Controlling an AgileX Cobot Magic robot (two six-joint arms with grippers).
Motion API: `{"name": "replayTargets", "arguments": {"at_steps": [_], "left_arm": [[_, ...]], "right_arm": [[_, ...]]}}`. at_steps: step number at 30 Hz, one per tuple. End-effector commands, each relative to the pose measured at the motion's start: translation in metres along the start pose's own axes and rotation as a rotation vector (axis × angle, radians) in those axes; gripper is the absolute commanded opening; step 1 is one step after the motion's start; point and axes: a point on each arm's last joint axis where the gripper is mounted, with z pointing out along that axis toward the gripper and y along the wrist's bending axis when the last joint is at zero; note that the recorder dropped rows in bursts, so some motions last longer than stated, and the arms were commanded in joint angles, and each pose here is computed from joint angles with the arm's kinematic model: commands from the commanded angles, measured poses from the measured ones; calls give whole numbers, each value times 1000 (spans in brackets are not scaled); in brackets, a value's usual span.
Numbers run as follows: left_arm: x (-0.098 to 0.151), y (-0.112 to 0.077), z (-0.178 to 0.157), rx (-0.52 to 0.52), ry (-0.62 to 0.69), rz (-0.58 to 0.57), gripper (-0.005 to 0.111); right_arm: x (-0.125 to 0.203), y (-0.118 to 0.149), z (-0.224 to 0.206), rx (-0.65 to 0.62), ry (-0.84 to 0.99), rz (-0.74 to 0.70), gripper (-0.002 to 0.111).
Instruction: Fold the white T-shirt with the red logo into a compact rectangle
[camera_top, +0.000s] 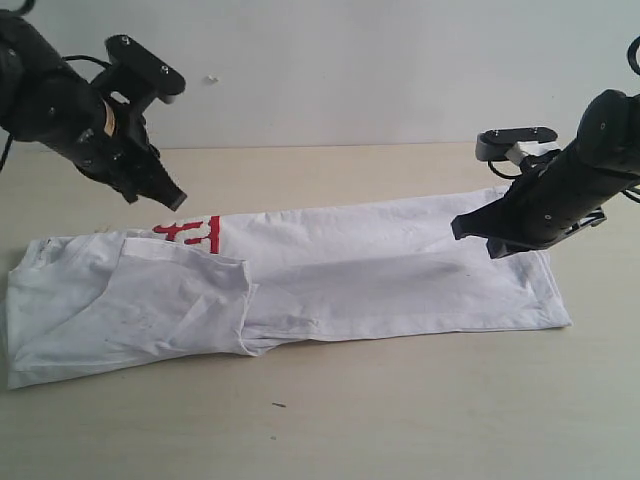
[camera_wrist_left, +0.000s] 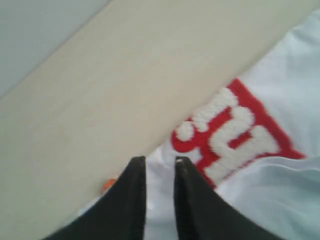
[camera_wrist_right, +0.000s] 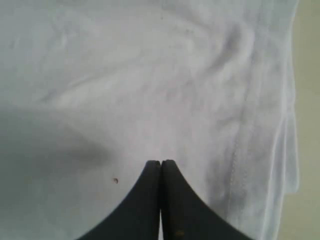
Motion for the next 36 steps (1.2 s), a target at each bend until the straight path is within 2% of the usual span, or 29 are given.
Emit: {"name": "replayTargets", "arguments": {"at_steps": [1, 3, 4, 9, 12, 15, 18, 21, 25, 28, 30, 32, 34, 36], "left_arm": [[3, -36, -17, 408, 40, 63, 0], [6, -52, -21, 613, 48, 92, 0], [6, -55, -19, 647, 46, 78, 0], [19, -60, 10, 594, 170, 73, 0], [30, -54, 42, 461, 235, 1, 0], [34, -52, 64, 398, 218, -77, 0], [33, -59, 74, 414, 189, -110, 0], [29, -70, 76, 450, 143, -94, 0], [26, -66, 75, 432, 117, -84, 0], [26, -52, 68, 382, 125, -76, 0], [26, -37, 62, 340, 124, -148, 0], [25, -31, 56, 343, 117, -199, 0], [21, -38, 51, 392, 111, -183, 0], [17, -58, 48, 492, 93, -122, 0]], "right_arm": [[-3, -2, -4, 5, -21, -4, 0], [-3, -2, -4, 5, -21, -4, 0], [-3, -2, -4, 5, -21, -4, 0], [-2, -2, -4, 3, -13, -4, 0], [-3, -2, -4, 5, -19, -4, 0], [-3, -2, -4, 7, -27, -4, 0], [-4, -2, -4, 8, -30, -4, 0], [-3, -3, -1, 8, -25, -3, 0], [0, -3, 2, 4, -2, -2, 0], [0, -3, 3, 4, 1, -2, 0], [0, -3, 3, 4, -1, -2, 0], [-1, -3, 3, 7, -12, -2, 0], [-1, -3, 3, 9, -19, -2, 0], [-2, -3, 3, 10, -20, -2, 0]]}}
